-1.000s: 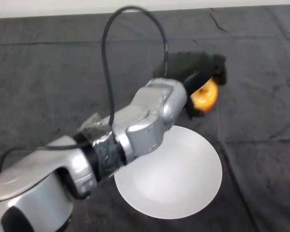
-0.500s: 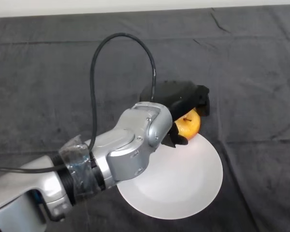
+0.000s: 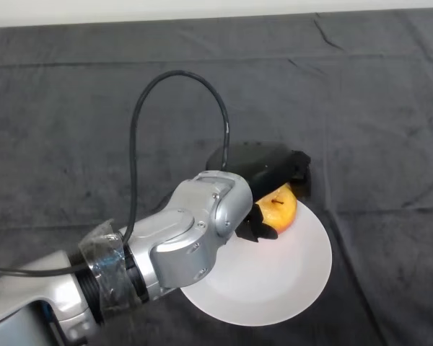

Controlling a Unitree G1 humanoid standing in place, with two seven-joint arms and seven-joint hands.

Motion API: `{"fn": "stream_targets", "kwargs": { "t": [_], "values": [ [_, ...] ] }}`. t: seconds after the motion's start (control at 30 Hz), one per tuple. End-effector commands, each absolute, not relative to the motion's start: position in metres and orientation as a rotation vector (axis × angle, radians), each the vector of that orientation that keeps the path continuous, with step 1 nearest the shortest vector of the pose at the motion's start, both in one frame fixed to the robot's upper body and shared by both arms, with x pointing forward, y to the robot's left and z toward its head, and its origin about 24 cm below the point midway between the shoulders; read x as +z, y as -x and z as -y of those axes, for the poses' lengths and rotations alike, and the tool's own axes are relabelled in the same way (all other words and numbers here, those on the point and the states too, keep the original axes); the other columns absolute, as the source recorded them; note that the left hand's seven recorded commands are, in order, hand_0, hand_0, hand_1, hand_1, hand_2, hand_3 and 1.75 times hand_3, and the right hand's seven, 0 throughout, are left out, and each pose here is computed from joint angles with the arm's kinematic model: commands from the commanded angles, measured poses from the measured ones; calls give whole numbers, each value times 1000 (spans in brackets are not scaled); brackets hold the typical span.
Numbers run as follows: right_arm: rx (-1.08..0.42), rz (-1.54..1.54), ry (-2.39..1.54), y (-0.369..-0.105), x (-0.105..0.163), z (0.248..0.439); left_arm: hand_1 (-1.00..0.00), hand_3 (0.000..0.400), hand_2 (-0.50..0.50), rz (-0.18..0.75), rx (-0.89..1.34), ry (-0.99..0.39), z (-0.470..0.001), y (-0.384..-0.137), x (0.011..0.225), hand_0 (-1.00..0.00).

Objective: Move the apple to the plate

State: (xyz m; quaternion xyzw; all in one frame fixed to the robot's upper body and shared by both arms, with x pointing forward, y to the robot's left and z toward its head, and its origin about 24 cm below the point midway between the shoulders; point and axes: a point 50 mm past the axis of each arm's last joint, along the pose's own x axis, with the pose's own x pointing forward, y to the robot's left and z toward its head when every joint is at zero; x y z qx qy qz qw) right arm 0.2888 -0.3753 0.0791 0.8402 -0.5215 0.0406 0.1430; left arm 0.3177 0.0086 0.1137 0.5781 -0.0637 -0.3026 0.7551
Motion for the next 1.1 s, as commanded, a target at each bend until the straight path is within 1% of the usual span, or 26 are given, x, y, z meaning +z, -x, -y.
{"fn": "stream_targets", "kwargs": {
  "t": [0.03, 0.07, 0.1, 0.17, 0.2, 0.43, 0.67, 0.87, 1.1],
  "values": [
    [142, 1539, -2391, -283, 85, 385, -286, 323, -261, 37, -651, -1279, -27, -322, 97, -808],
    [142, 1539, -2391, -283, 85, 385, -78, 282, -314, 35, -650, -1276, -27, -323, 98, -706],
    [142, 1539, -2390, -283, 85, 385, 0, 231, -288, 34, -649, -1273, -27, -323, 98, -576],
    [142, 1539, -2390, -283, 85, 385, 0, 50, -63, 33, -646, -1266, -28, -324, 100, -125],
    [142, 1539, -2390, -283, 85, 385, 0, 0, 0, 33, -644, -1263, -28, -324, 100, 0],
    [141, 1539, -2390, -283, 85, 385, 0, 0, 0, 40, -624, -1240, -30, -325, 107, 0],
    [141, 1539, -2390, -283, 85, 385, 0, 0, 0, 73, -585, -1193, -42, -327, 129, 0],
    [141, 1538, -2390, -283, 85, 385, 0, 0, 0, 116, -550, -1113, -64, -321, 141, 0],
    [141, 1538, -2389, -283, 85, 385, 0, 0, 0, 148, -511, -983, -105, -309, 151, 0]
  ]
}}
